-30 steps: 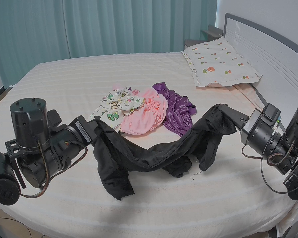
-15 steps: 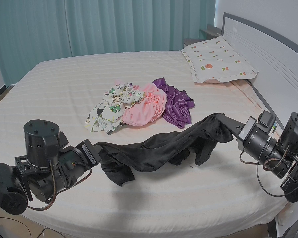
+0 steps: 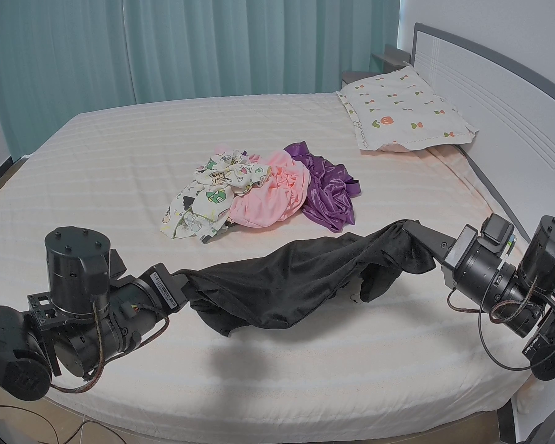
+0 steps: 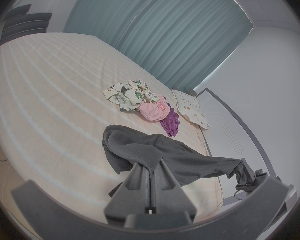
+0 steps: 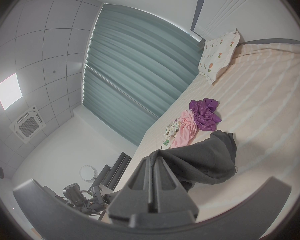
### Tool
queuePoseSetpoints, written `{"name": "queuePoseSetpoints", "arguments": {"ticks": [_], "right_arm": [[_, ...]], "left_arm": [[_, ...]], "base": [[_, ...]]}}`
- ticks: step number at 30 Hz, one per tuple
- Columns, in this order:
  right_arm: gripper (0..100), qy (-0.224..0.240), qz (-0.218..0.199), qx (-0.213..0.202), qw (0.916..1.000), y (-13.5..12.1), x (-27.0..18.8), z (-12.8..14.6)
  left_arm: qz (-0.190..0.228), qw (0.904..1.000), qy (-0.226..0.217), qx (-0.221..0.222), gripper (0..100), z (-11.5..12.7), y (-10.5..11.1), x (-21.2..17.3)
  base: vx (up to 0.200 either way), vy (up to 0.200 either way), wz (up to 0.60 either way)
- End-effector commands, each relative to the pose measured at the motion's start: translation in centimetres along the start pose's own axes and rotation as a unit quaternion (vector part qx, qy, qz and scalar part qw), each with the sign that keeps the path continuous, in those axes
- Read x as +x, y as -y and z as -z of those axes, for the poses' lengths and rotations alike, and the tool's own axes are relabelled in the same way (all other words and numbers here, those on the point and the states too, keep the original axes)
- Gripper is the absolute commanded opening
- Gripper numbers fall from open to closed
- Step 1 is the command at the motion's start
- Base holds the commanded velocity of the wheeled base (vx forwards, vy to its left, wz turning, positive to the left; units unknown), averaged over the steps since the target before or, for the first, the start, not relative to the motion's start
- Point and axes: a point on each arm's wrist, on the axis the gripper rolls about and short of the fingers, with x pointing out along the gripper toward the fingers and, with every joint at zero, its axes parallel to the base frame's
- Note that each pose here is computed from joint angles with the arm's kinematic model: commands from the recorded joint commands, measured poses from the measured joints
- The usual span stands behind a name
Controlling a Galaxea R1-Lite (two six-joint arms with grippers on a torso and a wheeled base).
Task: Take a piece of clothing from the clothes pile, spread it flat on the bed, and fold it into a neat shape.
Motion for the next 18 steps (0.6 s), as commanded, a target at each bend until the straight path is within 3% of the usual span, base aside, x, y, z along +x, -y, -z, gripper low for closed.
{"name": "queuePoseSetpoints", "arguments": {"ticks": [1, 18], "right_arm": [[0, 0.003, -0.005, -0.001, 1.0000, -0.2, -0.1, -0.1], [0, 0.010, -0.022, -0.004, 0.9997, -0.8, -0.1, -0.1]], "left_arm": [[-0.002, 0.9999, 0.009, -0.008, 0, -0.5, -0.1, 0.0], [0.001, 0.9989, 0.039, -0.025, 0, -2.1, -0.2, -0.6]], "base": [[0.000, 0.200, 0.00], [0.000, 0.200, 0.00]]}}
